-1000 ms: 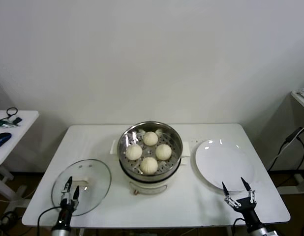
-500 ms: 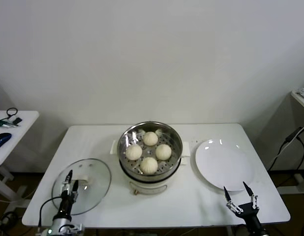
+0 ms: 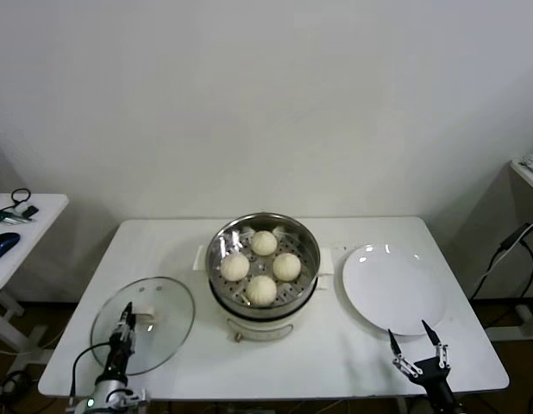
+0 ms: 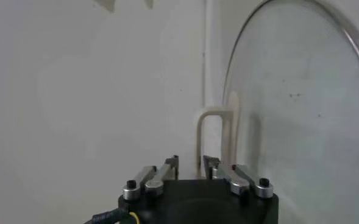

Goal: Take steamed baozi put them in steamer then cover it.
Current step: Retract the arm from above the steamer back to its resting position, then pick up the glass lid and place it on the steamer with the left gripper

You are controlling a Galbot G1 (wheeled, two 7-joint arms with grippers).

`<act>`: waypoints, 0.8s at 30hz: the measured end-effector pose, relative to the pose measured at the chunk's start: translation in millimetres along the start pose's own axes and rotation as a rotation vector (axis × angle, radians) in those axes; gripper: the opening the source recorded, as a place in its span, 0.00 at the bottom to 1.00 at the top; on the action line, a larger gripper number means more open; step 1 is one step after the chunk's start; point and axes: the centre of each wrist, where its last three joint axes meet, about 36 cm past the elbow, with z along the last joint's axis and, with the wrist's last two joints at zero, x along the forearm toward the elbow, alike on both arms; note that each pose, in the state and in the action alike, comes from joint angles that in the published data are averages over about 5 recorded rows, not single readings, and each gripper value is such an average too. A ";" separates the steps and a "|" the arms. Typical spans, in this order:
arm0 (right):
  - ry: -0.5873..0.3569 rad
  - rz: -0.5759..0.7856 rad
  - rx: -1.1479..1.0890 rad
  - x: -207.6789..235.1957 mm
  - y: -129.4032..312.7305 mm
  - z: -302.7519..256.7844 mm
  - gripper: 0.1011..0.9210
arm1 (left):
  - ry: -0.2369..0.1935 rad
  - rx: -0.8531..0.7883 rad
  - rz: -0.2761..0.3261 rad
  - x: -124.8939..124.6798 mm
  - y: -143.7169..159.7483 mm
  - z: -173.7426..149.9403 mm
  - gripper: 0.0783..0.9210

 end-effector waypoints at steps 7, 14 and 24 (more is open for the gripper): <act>-0.003 -0.002 -0.002 0.4 2.7 0.3 0.88 | 0.001 0.000 0.003 -1.8 -1.0 -0.8 0.08; -0.008 -0.001 0.000 -0.5 1.8 -0.9 0.88 | 0.014 0.015 -0.008 -3.6 2.4 -1.9 0.06; -0.018 -0.001 0.013 -5.6 -0.8 -7.4 0.88 | 0.031 0.064 -0.079 -11.1 47.9 -0.8 0.06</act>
